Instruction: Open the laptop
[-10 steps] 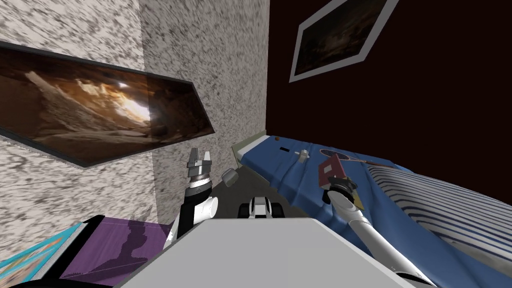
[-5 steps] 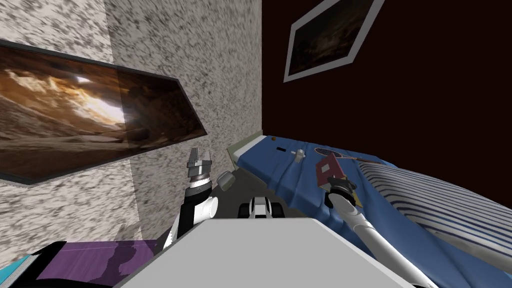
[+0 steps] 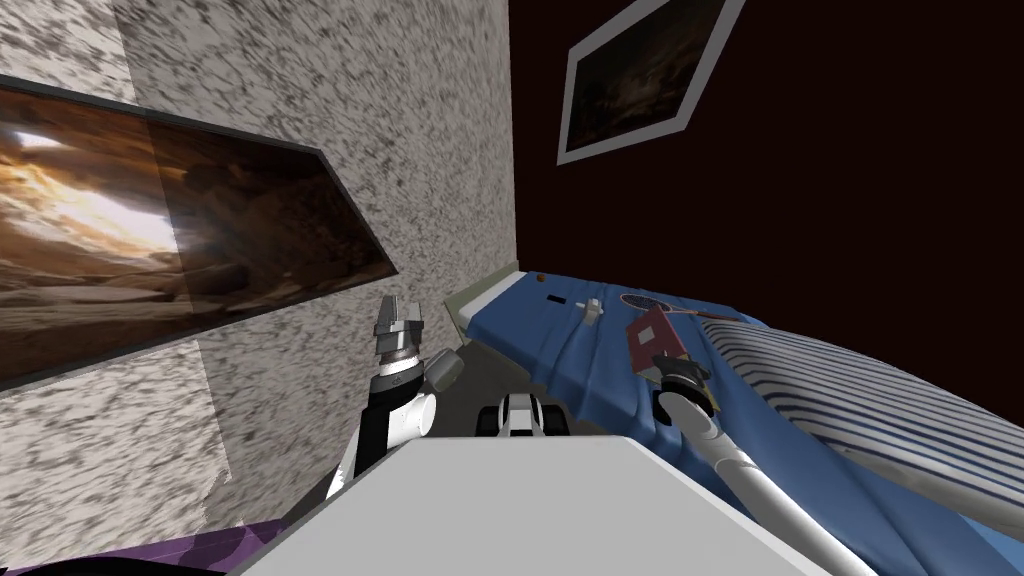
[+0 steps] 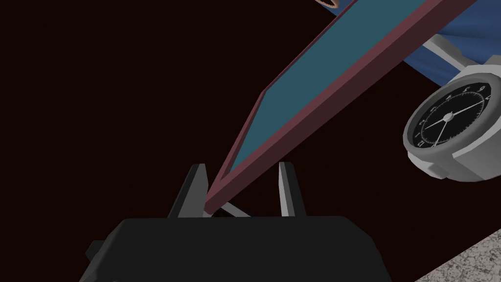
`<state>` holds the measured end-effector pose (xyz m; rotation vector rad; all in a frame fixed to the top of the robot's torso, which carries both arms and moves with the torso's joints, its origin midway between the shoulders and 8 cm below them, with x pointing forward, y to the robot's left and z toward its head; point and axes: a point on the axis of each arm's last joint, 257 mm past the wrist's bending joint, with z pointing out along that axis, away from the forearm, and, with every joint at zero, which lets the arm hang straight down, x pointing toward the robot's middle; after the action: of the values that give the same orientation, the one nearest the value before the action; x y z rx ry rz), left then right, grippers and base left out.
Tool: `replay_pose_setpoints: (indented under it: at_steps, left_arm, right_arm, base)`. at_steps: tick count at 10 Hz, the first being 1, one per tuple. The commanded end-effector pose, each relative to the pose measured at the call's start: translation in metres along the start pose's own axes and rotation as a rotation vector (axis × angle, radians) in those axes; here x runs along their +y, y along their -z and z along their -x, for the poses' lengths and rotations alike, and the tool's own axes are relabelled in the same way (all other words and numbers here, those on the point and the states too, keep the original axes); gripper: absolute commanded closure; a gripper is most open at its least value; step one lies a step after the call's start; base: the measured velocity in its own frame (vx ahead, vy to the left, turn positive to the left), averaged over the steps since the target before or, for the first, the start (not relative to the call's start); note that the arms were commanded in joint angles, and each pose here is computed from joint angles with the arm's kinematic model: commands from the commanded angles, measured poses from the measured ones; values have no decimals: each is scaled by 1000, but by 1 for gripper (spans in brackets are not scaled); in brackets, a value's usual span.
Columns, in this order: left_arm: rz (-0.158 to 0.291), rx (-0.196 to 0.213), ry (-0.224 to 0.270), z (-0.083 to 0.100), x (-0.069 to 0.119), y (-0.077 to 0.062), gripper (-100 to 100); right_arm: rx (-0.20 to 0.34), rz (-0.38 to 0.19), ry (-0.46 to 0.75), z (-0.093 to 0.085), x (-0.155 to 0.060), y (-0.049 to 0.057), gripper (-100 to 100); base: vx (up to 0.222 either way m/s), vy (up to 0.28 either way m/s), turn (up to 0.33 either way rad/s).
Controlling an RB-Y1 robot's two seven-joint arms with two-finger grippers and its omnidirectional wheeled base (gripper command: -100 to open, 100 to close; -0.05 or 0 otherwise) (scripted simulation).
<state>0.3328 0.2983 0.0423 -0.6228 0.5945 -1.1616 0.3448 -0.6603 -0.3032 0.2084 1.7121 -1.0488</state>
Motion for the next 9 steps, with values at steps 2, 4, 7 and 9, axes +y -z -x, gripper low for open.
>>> replay_pose_setpoints:
  at_steps: [2,4,7,9]
  left_arm:
    - [0,0,0,0,0,0,0]
    - [0,0,0,0,0,0,0]
    - [0,0,0,0,0,0,0]
    - [0,0,0,0,0,0,0]
  right_arm:
    - [-30,60,-5,1,11,11,100]
    - [-43,113,-1,-2,20,22,100]
    - [-54,122,-66,2,22,23,100]
    - [-62,178,-51,-2,32,36,100]
  base:
    - [112,-8,-157]
    - [71,-8,-141]
    - [75,-9,-96]
    - [46,-11,-144]
